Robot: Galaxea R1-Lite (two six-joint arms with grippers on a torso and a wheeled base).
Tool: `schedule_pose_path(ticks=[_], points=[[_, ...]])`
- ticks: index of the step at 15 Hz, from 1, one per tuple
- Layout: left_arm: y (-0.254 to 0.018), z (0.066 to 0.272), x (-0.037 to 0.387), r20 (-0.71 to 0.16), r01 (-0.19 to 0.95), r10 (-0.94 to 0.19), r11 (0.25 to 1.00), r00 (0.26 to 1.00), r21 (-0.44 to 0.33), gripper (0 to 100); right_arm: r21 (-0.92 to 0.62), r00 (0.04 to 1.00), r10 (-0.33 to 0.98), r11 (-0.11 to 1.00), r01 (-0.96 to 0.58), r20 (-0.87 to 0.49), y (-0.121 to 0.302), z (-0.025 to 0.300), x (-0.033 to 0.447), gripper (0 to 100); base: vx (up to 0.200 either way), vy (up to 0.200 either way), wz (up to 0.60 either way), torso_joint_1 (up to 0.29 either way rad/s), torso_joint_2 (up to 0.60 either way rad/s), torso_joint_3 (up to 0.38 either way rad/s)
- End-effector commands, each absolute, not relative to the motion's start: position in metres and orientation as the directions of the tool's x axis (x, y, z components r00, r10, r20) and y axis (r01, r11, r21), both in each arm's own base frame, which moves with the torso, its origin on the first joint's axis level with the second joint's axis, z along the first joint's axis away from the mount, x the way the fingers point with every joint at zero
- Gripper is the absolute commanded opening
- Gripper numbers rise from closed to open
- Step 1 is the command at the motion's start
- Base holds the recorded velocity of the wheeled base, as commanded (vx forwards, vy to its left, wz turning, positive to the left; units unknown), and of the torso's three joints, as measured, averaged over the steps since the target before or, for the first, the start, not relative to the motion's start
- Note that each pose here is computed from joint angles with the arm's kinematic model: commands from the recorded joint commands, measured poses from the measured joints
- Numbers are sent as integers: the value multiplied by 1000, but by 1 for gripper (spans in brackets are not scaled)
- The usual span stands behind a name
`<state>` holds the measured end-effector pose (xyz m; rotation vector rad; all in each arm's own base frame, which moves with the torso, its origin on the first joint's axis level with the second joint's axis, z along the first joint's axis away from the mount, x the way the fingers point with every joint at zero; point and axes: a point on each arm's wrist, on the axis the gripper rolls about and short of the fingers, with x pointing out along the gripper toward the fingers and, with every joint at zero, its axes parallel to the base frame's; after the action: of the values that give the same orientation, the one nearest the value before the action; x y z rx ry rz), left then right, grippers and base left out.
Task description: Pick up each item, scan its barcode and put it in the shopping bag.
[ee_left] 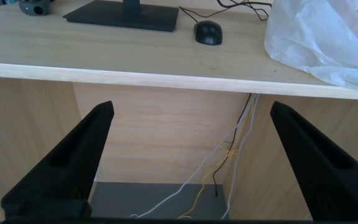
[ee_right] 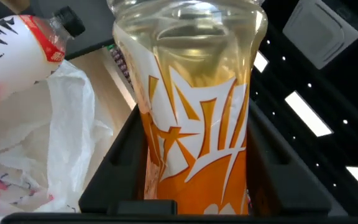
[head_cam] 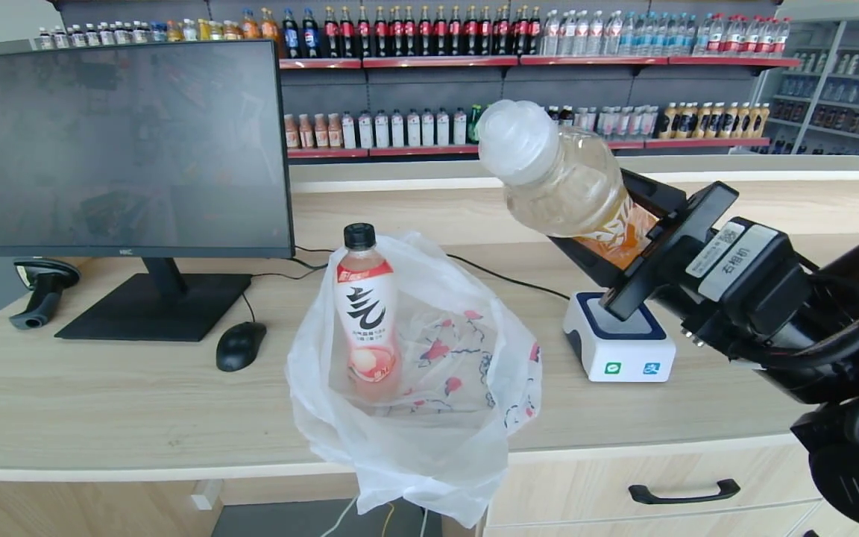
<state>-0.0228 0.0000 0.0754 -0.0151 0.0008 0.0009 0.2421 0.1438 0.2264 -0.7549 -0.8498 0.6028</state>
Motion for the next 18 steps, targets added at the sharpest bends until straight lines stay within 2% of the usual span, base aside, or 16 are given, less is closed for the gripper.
schedule_pose_path(ticks=[1, 5, 9, 11, 12, 15, 18], points=[[0, 75, -23, 0, -2, 2, 1000, 1000, -15, 100, -750, 501, 728, 627, -210, 468, 155, 234, 235, 0, 0, 0, 0, 0, 0, 0], [0, 75, -23, 0, -2, 2, 1000, 1000, -15, 100, -616, 553, 667, 722, -315, 499, 146, 242, 227, 0, 0, 0, 0, 0, 0, 0], [0, 75, -23, 0, -2, 2, 1000, 1000, -15, 100, -419, 624, 569, 821, -389, 536, 115, 252, 229, 0, 0, 0, 0, 0, 0, 0], [0, 75, -23, 0, -2, 2, 1000, 1000, -14, 100, -281, 726, 486, 874, -397, 486, 102, 235, 219, 0, 0, 0, 0, 0, 0, 0], [0, 75, -23, 0, -2, 2, 1000, 1000, -12, 100, -203, 804, 400, 917, -345, 440, 98, 221, 210, 0, 0, 0, 0, 0, 0, 0], [0, 76, -23, 2, 0, 0, 1000, 1000, -11, 100, -103, 823, 356, 932, -348, 443, 110, 222, 205, 0, 0, 0, 0, 0, 0, 0], [0, 76, -23, 2, 0, 0, 1000, 1000, -11, 100, -63, 845, 365, 926, -372, 390, 109, 209, 202, 0, 0, 0, 0, 0, 0, 0]])
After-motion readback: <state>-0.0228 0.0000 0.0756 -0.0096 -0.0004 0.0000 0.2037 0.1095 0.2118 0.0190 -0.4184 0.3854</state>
